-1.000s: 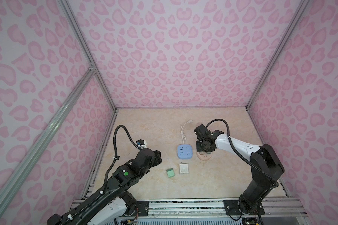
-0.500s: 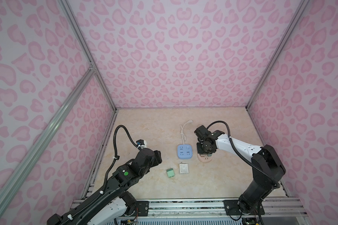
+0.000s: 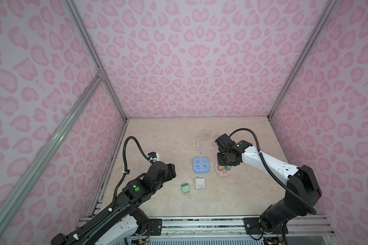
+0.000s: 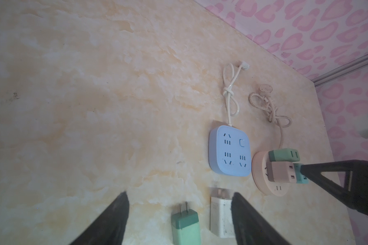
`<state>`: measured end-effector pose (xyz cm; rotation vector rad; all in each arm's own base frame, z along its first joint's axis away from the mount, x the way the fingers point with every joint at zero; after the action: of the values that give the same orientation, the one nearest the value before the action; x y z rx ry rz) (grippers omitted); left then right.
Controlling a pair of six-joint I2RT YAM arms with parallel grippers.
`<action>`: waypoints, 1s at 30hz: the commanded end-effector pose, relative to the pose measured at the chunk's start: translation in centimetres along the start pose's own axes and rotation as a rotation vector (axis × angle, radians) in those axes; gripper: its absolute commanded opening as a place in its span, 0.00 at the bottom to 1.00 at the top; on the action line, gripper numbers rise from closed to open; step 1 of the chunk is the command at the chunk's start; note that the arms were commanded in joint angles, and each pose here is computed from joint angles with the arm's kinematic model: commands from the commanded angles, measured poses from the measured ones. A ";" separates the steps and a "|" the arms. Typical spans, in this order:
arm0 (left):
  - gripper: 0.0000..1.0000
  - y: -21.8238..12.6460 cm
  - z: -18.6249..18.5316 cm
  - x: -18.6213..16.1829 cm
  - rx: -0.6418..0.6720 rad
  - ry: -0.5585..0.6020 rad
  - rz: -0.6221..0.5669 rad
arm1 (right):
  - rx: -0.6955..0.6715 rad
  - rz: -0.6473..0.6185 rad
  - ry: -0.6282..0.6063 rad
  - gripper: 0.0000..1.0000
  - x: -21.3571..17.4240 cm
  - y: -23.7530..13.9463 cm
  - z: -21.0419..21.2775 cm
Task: Insert the plug
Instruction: 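Open the right gripper and move it toward the green cube adapter, then lower the right gripper over the green cube adapter nearest the robot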
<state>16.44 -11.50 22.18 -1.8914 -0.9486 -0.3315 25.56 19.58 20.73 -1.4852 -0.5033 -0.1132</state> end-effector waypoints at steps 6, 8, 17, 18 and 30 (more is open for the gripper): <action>0.82 -0.4 0.9 0.7 0.023 -0.061 -0.116 | 0.099 -0.108 -0.136 0.38 -1.1 -4.0 4.2; 0.82 -0.9 1.3 0.7 0.000 -0.087 -0.140 | 0.095 -0.139 -0.170 0.38 -1.6 -4.9 5.6; 0.82 -4.1 2.9 1.5 -0.027 -0.100 -0.215 | 0.263 -0.179 -0.290 0.52 -4.2 -4.6 12.1; 0.82 -4.4 3.0 1.4 -0.047 -0.107 -0.216 | 0.265 -0.172 -0.309 0.56 -4.5 -4.4 12.8; 0.82 -4.6 2.9 0.8 -0.114 -0.106 -0.125 | 0.303 -0.024 -0.373 0.62 -6.7 0.4 18.3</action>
<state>13.19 -7.50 24.01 -1.9614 -1.1774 -0.3781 15.25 35.15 18.33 -1.2168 -0.8234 0.2119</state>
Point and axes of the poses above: each gripper's point midway between its finger pads, its own y axis out along the fingers, its own z axis along the line the jaws close on, x = y × z, the point moved 9 cm from there along -y, back along the fingers, and after that the axes turned 7 degrees about -y, right-handed, at the moved point
